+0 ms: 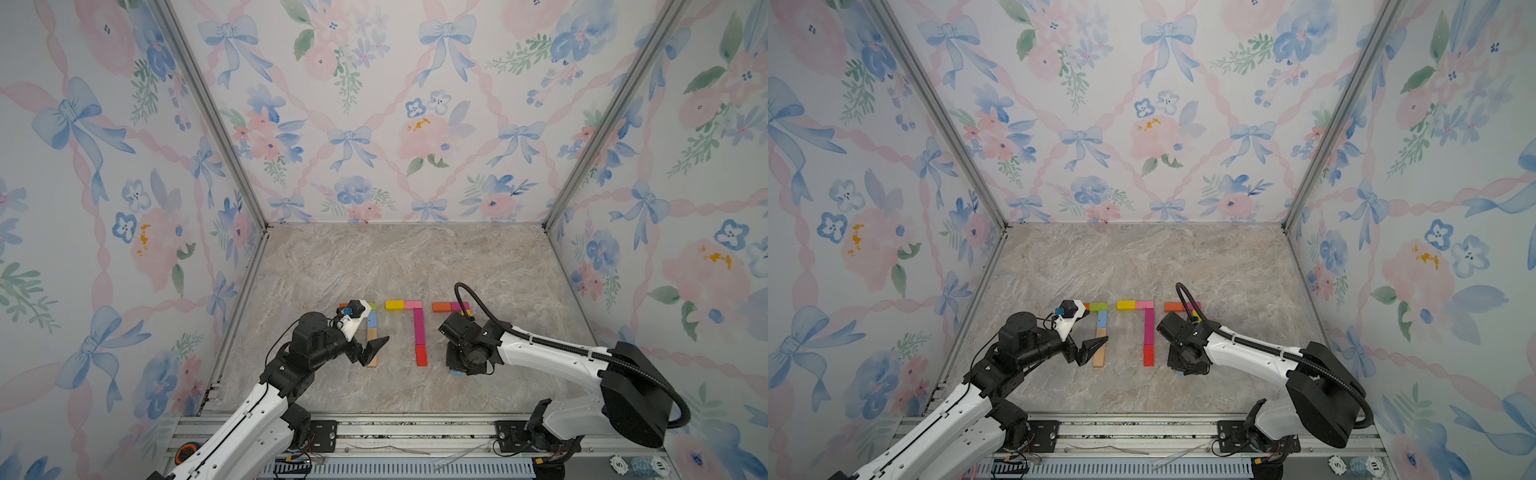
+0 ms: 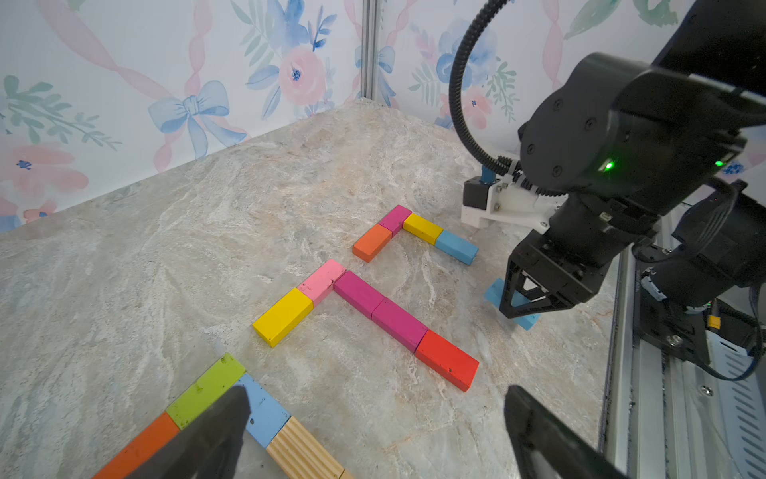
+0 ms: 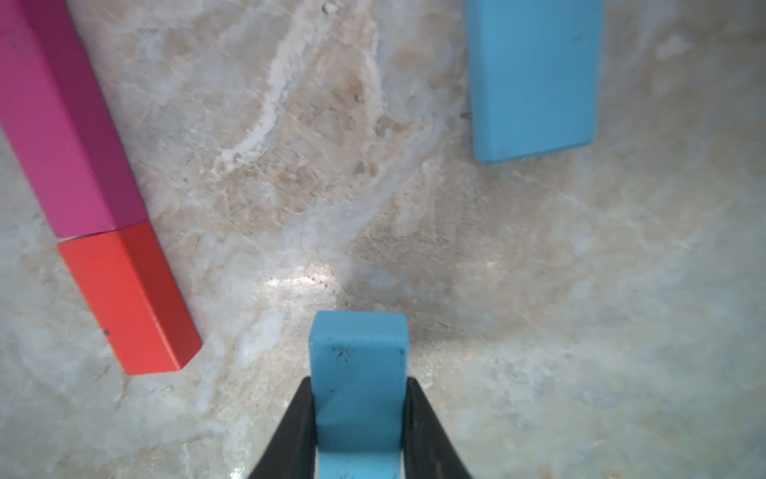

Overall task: Assemble the number 7 with building blocks
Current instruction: Pick up the building block from the center of the board, then assemble the building block at the center of the board.

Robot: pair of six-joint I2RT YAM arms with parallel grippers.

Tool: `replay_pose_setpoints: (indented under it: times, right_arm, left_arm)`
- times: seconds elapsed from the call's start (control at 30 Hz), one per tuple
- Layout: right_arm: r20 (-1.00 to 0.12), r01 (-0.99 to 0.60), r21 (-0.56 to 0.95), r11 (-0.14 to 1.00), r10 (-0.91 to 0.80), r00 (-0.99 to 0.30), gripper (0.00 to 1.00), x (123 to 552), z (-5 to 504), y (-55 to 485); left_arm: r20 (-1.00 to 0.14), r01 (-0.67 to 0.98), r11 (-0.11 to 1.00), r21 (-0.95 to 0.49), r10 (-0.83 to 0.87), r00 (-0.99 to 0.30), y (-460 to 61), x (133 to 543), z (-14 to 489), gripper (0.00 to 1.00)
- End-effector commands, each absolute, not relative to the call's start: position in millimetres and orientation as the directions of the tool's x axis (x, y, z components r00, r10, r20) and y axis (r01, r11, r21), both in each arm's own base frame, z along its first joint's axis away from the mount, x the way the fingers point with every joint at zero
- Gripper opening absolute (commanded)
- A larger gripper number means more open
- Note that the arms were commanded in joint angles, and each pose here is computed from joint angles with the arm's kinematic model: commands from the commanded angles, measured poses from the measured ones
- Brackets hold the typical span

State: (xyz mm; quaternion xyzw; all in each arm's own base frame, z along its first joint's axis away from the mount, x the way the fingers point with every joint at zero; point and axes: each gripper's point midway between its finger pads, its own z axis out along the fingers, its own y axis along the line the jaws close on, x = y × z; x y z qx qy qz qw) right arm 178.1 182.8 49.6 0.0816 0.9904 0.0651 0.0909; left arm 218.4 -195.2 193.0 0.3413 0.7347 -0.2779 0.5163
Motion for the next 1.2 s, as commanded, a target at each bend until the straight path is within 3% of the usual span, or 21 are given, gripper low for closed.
replay_pose_setpoints:
  times: [0.0, 0.23, 0.37, 0.73, 1.17]
  right_arm:
    - [-0.194, 0.155, 0.089, 0.984, 0.169, -0.966, 0.29, 174.1, 64.1, 149.1]
    - [-0.235, 0.156, 0.109, 0.982, 0.177, -0.956, 0.26, 172.2, 109.8, 99.7]
    - [-0.172, 0.111, 0.072, 0.991, 0.122, -0.978, 0.26, 163.2, 115.4, 91.0]
    - [-0.013, 0.015, 0.003, 1.000, 0.015, -1.000, 0.25, 153.7, 93.6, 96.8]
    - [0.062, -0.063, 0.031, 0.998, -0.065, -0.996, 0.24, 156.9, 63.3, 116.0]
  left_arm:
    - [-0.950, 0.789, 0.612, -0.048, 0.215, -0.225, -195.3, 218.8, 194.6, 0.98]
    - [-0.947, 0.796, 0.602, -0.059, 0.218, -0.235, -197.3, 217.9, 191.6, 0.98]
    - [-0.947, 0.800, 0.597, -0.062, 0.219, -0.237, -198.4, 217.3, 190.8, 0.98]
    - [-0.942, 0.799, 0.598, -0.069, 0.224, -0.249, -198.5, 217.8, 186.7, 0.98]
    - [-0.937, 0.798, 0.598, -0.071, 0.235, -0.259, -198.5, 218.2, 182.4, 0.98]
